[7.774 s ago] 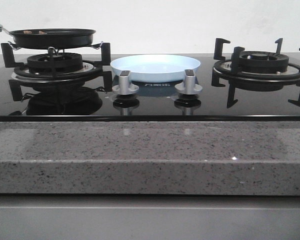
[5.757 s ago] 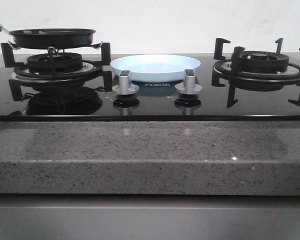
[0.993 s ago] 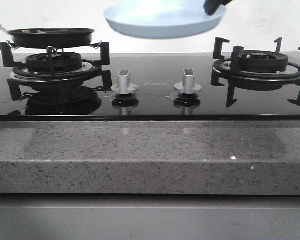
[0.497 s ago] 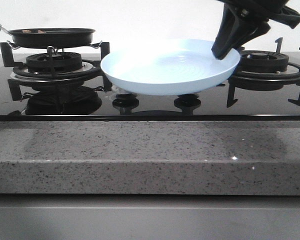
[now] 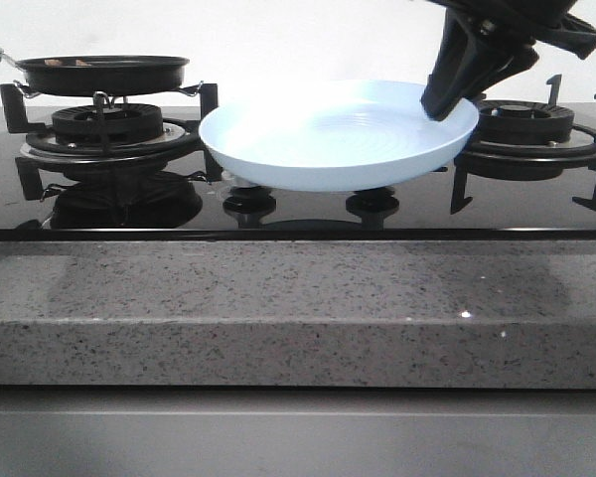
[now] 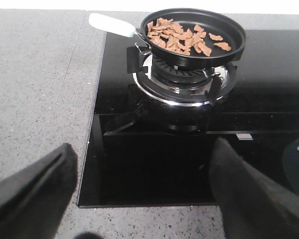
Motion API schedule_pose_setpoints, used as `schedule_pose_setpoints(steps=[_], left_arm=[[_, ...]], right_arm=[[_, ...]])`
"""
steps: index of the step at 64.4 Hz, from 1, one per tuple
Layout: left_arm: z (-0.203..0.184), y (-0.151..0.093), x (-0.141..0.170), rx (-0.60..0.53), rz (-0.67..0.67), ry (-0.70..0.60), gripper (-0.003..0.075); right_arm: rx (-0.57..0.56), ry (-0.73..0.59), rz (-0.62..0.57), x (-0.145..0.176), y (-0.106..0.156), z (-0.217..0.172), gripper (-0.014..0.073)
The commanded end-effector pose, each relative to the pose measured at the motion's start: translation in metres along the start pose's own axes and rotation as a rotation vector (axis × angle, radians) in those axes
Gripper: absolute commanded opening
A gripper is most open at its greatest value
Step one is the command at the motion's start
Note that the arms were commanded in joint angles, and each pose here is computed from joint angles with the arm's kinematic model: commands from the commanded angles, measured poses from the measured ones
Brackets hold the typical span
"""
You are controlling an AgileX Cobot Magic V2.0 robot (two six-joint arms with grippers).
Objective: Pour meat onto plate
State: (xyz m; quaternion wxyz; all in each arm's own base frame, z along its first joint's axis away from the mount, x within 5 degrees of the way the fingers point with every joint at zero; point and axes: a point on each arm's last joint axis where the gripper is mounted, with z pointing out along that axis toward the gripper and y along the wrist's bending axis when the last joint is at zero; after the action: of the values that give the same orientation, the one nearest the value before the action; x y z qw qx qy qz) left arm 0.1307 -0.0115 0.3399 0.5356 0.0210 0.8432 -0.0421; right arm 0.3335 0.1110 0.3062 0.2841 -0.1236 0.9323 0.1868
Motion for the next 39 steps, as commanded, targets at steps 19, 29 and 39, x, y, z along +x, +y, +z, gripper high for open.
schedule_pose_setpoints(steps=[19,29,39], left_arm=[[0.060,0.026,-0.069,-0.080,-0.097,0.138,0.0573],[0.086,0.041,-0.085,-0.009,-0.185,0.163,0.0564],[0.113,0.059,-0.097,0.117,-0.301,0.170,0.0564]], right_arm=[[-0.021,-0.106,-0.009,-0.011,0.009,-0.024,-0.0118],[-0.021,-0.107,-0.009,-0.011,0.009,-0.024,-0.0118],[-0.021,-0.107,-0.009,-0.011,0.009,-0.024,-0.0118]])
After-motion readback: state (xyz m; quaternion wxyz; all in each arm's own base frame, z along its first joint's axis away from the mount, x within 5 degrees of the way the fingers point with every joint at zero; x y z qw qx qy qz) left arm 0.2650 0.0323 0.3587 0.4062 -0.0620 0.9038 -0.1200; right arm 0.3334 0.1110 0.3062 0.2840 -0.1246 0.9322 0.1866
